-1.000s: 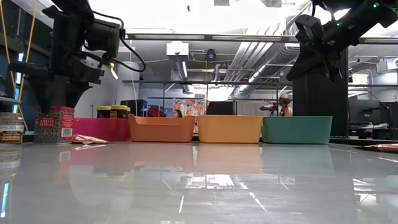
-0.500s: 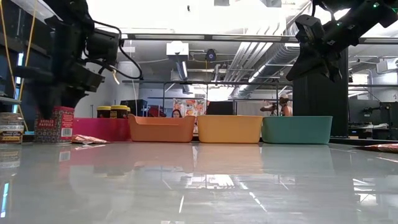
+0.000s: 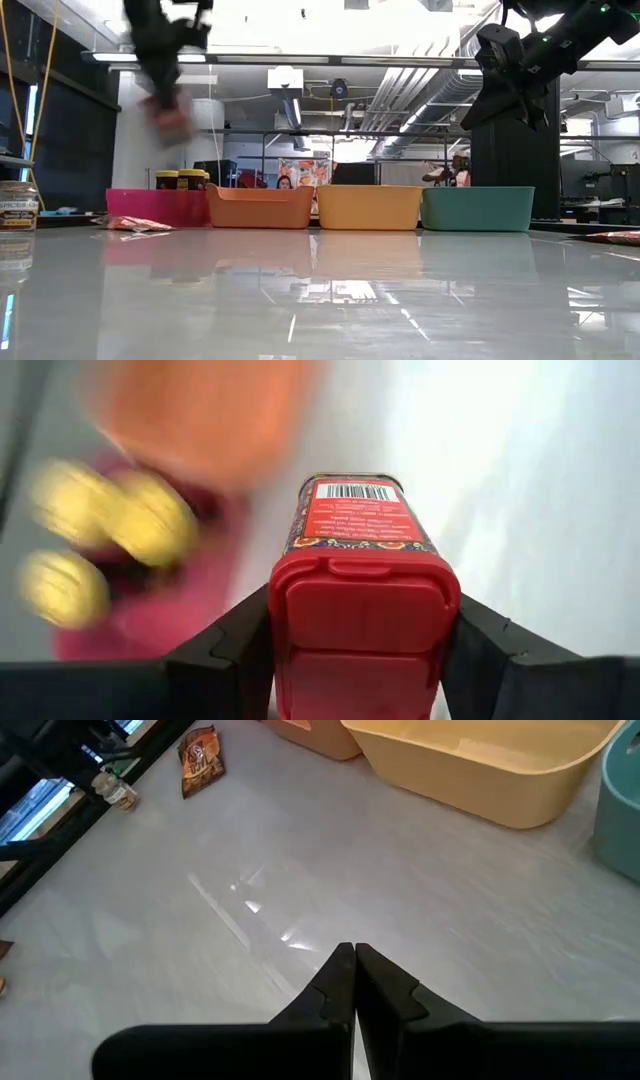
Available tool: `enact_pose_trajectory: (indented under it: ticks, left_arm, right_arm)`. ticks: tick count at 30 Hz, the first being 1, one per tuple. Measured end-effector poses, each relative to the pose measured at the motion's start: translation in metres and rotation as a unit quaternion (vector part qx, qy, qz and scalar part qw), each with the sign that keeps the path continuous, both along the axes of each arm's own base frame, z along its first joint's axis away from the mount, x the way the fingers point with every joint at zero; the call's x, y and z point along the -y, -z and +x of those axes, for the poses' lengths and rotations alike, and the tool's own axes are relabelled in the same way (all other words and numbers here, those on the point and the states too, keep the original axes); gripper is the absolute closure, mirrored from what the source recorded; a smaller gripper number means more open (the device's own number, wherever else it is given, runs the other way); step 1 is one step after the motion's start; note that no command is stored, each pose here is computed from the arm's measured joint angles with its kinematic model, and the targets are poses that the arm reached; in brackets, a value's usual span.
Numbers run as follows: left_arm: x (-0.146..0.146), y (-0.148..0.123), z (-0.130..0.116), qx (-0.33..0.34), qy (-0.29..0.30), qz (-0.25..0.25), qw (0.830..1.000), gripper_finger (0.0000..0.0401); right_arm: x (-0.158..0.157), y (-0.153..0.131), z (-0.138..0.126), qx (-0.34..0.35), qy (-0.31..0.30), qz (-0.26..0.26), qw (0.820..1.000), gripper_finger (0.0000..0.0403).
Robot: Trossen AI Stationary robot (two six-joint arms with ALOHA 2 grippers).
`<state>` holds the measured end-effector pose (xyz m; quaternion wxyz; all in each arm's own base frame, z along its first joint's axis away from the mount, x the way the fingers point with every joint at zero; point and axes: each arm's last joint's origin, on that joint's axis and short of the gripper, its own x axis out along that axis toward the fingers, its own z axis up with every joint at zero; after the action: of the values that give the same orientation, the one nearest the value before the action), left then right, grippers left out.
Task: Sort spices by type
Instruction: Put the top red seasoning can into the orange bin
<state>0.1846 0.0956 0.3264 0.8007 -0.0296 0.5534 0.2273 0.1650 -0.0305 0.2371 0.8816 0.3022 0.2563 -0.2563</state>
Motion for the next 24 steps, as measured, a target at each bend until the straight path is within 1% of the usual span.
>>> enact_pose_trajectory:
  ticks: [2, 3, 5, 7, 10, 12, 14, 16, 19, 22, 24]
  left_arm:
    - [-0.007, -0.023, 0.013, 0.093, -0.057, 0.02, 0.994, 0.0217]
    - [-0.013, -0.031, 0.02, 0.125, -0.077, 0.025, 0.989, 0.0217]
    - [-0.026, -0.038, 0.036, 0.159, -0.106, 0.026, 0.981, 0.0217]
    - [-0.044, -0.032, 0.052, 0.15, -0.148, 0.009, 0.977, 0.0217]
    - [-0.074, -0.006, 0.077, 0.105, -0.204, -0.021, 0.973, 0.0217]
    - [-0.096, 0.012, 0.09, 0.092, -0.255, -0.046, 0.962, 0.0217]
    - [-0.117, 0.031, 0.098, 0.092, -0.303, -0.078, 0.945, 0.0217]
    - [-0.137, 0.049, 0.102, 0.082, -0.347, -0.095, 0.93, 0.0217]
    - [-0.155, 0.073, 0.098, 0.044, -0.399, -0.115, 0.909, 0.0217]
    - [-0.165, 0.085, 0.088, 0.016, -0.44, -0.13, 0.889, 0.0217]
    - [-0.171, 0.088, 0.084, 0.015, -0.458, -0.132, 0.879, 0.0217]
  right_arm:
    - [0.0, 0.0, 0.0, -0.001, 0.006, -0.005, 1.0, 0.0403]
    - [0.001, 0.0, 0.0, -0.002, 0.009, -0.008, 1.0, 0.0403]
    - [0.001, 0.0, 0.0, -0.002, 0.01, -0.009, 1.0, 0.0403]
    - [0.001, 0.0, 0.0, -0.001, 0.01, -0.009, 1.0, 0.0403]
    - [0.001, 0.0, 0.0, -0.001, 0.01, -0.008, 1.0, 0.0403]
    - [0.001, 0.0, 0.0, -0.001, 0.01, -0.008, 1.0, 0.0403]
    - [0.001, 0.0, 0.0, -0.001, 0.01, -0.008, 1.0, 0.0403]
    - [0.001, 0.0, 0.0, -0.001, 0.01, -0.007, 1.0, 0.0403]
    - [0.001, 0.0, 0.0, 0.001, 0.012, -0.003, 1.0, 0.0403]
    - [0.0, 0.0, 0.0, 0.001, 0.008, 0.0, 1.0, 0.0403]
    - [0.0, 0.0, 0.0, 0.002, 0.006, 0.002, 1.0, 0.0403]
